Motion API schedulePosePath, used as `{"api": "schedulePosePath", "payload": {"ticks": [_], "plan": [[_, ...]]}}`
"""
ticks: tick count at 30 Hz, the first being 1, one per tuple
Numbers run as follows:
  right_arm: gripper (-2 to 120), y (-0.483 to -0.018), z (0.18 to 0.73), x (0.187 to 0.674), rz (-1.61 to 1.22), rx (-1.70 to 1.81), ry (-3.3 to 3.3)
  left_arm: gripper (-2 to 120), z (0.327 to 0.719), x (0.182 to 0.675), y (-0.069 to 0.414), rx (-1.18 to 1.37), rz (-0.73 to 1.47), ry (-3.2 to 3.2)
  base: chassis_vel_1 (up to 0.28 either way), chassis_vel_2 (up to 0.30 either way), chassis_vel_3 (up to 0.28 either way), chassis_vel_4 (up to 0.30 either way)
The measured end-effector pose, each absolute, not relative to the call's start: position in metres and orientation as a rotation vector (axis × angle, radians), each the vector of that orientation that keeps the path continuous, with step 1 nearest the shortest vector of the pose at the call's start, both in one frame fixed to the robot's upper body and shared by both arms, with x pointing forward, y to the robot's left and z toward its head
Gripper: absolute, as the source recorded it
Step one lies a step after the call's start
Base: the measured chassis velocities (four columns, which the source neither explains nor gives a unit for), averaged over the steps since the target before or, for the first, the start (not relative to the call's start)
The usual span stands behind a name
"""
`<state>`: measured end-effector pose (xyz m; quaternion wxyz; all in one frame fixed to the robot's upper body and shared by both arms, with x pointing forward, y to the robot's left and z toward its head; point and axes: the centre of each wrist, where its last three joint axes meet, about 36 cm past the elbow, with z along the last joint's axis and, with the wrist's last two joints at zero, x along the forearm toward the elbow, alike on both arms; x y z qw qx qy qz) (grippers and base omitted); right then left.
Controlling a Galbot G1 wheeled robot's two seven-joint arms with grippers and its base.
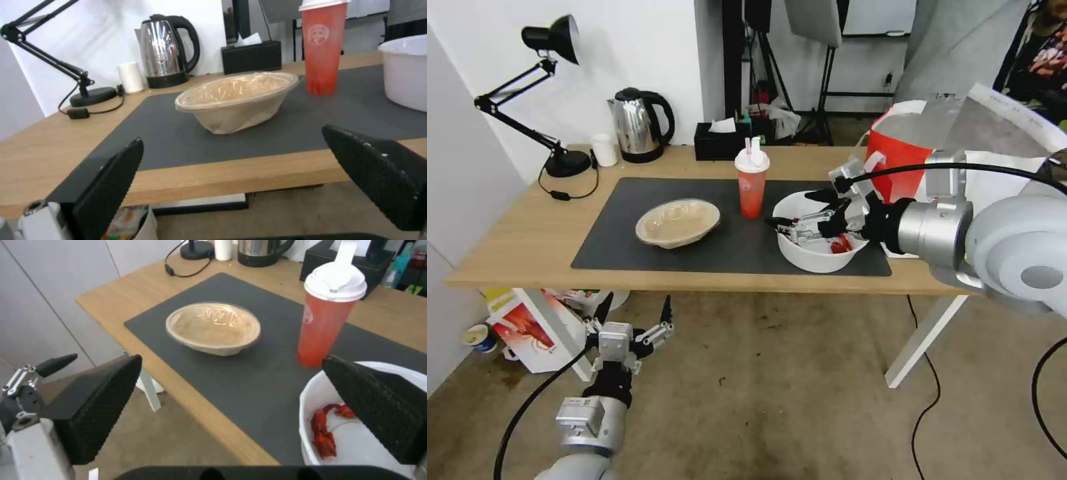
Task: Pick up the trash from the table and place it into the takeout bag.
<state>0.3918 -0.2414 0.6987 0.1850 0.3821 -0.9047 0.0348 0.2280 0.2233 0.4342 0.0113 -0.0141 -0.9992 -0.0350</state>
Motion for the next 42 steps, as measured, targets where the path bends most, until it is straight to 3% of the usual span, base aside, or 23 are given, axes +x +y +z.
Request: {"api": "schedulePosePath", "payload": {"ticks": [42], "plan": [[100, -0.243, 0.698, 0.387, 0.099, 1.076, -2.534, 100, 0.434, 0.228, 0.223, -0.044, -0.109, -3.117, 0.0, 0.0, 0.0, 0.0]]}}
